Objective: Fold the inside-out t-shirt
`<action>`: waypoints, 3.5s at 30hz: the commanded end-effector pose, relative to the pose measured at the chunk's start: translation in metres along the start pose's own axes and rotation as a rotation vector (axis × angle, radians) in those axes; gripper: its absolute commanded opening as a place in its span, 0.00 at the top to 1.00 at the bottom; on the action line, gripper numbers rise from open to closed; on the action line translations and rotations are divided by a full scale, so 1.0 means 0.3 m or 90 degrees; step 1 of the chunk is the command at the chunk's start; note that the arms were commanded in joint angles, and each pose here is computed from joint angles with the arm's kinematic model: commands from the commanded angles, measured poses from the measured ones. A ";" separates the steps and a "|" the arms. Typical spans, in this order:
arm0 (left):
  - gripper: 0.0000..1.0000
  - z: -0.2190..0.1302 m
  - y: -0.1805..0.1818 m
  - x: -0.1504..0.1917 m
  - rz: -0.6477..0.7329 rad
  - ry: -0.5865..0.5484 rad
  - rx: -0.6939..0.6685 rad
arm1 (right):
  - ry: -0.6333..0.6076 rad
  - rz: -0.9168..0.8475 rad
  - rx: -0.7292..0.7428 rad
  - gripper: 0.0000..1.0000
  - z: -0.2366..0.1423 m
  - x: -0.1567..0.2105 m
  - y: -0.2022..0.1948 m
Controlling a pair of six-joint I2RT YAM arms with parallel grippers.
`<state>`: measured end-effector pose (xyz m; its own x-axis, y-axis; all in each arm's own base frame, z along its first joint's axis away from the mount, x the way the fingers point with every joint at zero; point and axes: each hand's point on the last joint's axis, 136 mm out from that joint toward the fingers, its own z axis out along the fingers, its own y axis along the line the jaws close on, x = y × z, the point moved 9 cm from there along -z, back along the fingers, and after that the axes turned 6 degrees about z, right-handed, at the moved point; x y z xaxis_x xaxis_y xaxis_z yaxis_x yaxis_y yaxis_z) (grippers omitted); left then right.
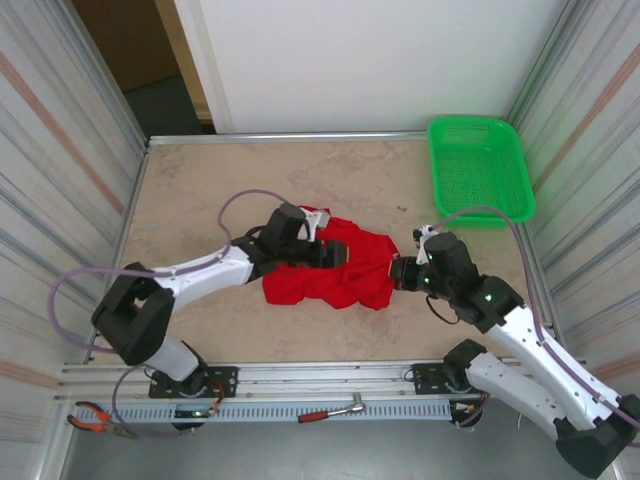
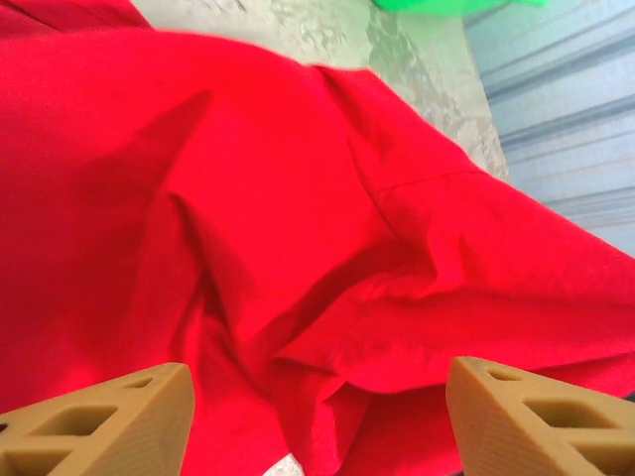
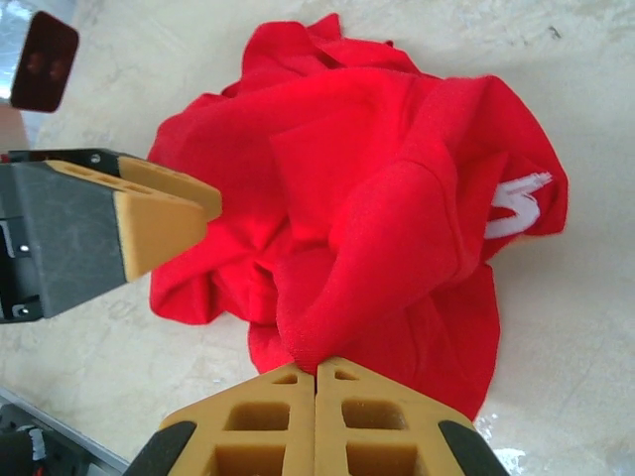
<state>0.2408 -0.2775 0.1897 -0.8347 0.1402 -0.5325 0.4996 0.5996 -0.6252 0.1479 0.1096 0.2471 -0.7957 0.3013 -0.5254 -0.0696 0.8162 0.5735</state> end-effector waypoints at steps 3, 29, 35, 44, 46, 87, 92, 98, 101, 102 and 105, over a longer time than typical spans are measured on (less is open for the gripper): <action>0.31 0.092 -0.046 0.007 0.026 0.029 0.021 | -0.001 0.037 -0.004 1.00 -0.013 0.034 -0.043; 1.00 -0.213 -0.206 -0.197 0.123 -0.165 0.258 | -0.018 0.089 0.076 1.00 0.141 0.003 -0.149; 1.00 -0.324 -0.279 -0.241 0.168 -0.186 0.311 | 0.023 0.035 0.108 0.64 0.169 -0.053 -0.094; 1.00 -0.333 -0.260 -0.235 0.164 -0.191 0.328 | -0.068 -0.091 -0.028 0.37 -0.039 -0.129 0.140; 1.00 -0.335 -0.262 -0.234 0.164 -0.190 0.329 | -0.063 -0.111 -0.043 0.33 -0.030 -0.142 0.175; 1.00 -0.380 -0.218 -0.218 0.146 -0.221 0.288 | -0.082 -0.087 -0.039 0.44 0.028 -0.186 0.168; 1.00 -0.388 -0.228 -0.219 0.152 -0.217 0.298 | -0.061 -0.109 -0.118 0.35 0.054 -0.198 0.202; 1.00 -0.394 -0.234 -0.223 0.155 -0.218 0.302 | -0.015 -0.094 -0.122 0.45 0.165 -0.209 0.212; 1.00 -0.395 -0.234 -0.225 0.154 -0.222 0.296 | 0.013 -0.087 -0.112 0.63 0.206 -0.193 0.193; 1.00 -0.394 -0.230 -0.224 0.151 -0.224 0.291 | 0.019 -0.084 -0.111 0.72 0.211 -0.188 0.185; 1.00 -0.390 -0.217 -0.220 0.148 -0.228 0.275 | 0.024 -0.070 -0.120 1.00 0.197 -0.199 0.164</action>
<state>0.2409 -0.2415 0.3167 -0.6467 -0.0558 -0.7607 0.7391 0.2006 -0.6430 0.2267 0.1650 0.2617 -0.8046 0.1858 -0.5640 -0.2388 0.7683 0.5938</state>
